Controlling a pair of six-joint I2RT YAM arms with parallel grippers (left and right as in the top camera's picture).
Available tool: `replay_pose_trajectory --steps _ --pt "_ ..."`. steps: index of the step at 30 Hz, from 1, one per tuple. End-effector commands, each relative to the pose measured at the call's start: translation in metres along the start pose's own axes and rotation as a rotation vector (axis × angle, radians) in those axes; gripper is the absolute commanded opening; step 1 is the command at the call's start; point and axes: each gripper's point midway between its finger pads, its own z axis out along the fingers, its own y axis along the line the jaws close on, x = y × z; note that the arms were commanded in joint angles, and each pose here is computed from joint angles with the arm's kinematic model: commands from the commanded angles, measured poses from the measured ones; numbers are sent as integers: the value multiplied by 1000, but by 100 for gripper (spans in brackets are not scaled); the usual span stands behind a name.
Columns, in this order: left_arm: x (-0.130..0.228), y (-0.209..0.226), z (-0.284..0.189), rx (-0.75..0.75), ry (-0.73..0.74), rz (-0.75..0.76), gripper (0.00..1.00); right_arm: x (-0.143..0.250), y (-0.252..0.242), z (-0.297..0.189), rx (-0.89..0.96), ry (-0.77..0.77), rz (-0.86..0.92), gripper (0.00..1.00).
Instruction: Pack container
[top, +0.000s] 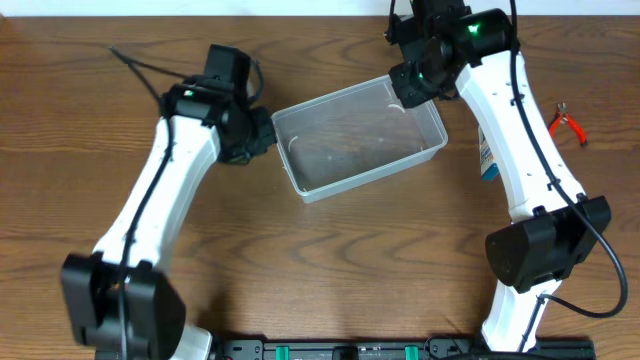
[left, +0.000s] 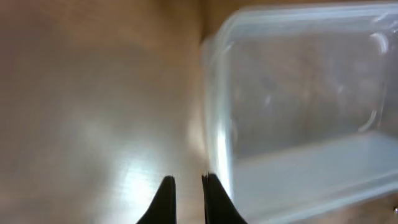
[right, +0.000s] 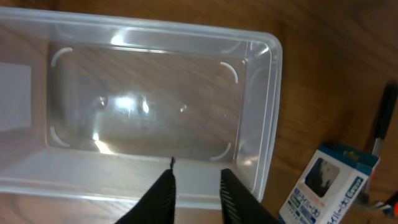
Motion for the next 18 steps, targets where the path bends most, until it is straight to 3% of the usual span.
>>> replay_pose_trajectory --steps 1,7,18 --pt "17 5 -16 -24 45 -91 6 -1 3 -13 -6 -19 -8 24" --pt "72 -15 -19 11 241 6 6 0 3 -13 -6 -15 -8 25" --pt "120 -54 -14 14 296 239 6 6 4 -13 -8 7 -8 25"
